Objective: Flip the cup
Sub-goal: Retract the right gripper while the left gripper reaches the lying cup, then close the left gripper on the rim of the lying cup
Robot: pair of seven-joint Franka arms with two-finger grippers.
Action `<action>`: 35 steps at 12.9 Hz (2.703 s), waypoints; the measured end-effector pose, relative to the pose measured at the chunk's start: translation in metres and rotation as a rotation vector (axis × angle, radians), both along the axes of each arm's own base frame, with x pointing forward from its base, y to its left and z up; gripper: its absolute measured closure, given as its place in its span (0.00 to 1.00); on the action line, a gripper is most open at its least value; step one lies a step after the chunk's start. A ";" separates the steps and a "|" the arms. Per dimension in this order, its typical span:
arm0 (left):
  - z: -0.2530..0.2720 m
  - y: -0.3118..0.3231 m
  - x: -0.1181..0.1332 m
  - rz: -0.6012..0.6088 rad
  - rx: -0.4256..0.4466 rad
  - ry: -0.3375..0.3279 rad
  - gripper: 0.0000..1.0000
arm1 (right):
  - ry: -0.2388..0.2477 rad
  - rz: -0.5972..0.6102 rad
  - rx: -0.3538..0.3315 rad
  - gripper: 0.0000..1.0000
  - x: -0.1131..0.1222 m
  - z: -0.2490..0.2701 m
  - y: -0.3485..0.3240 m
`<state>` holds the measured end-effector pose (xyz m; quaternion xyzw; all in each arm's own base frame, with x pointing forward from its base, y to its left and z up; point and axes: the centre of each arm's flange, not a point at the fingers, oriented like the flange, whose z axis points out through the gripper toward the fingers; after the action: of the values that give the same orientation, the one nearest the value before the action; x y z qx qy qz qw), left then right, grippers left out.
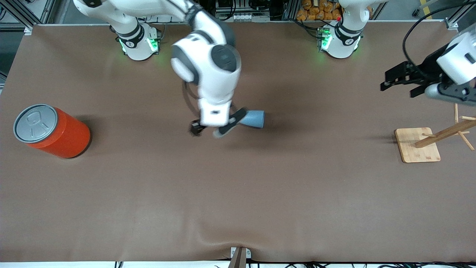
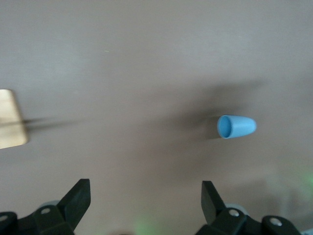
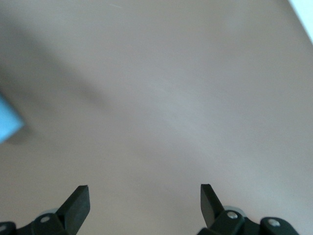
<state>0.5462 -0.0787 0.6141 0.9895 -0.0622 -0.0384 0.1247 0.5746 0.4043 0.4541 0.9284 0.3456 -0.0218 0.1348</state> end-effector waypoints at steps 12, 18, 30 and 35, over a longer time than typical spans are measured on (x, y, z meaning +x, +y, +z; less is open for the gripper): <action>-0.211 -0.170 -0.010 -0.030 -0.397 0.269 0.00 | -0.048 -0.717 0.125 0.00 0.046 0.139 -0.236; -0.327 -0.176 -0.076 0.055 -0.668 0.293 0.00 | -0.003 -0.914 0.219 0.00 0.030 0.163 -0.325; -0.469 -0.165 -0.163 0.239 -0.892 0.236 0.03 | -0.005 -0.715 0.272 0.00 -0.020 0.161 -0.418; -0.471 -0.192 -0.172 0.261 -0.864 0.226 0.14 | -0.005 -0.653 0.280 0.00 -0.022 0.175 -0.409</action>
<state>0.3743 -0.2704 0.1435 0.8360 0.0663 -0.1004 0.5354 0.5530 -0.0046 0.6294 0.9994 0.0298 -0.0140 -0.0069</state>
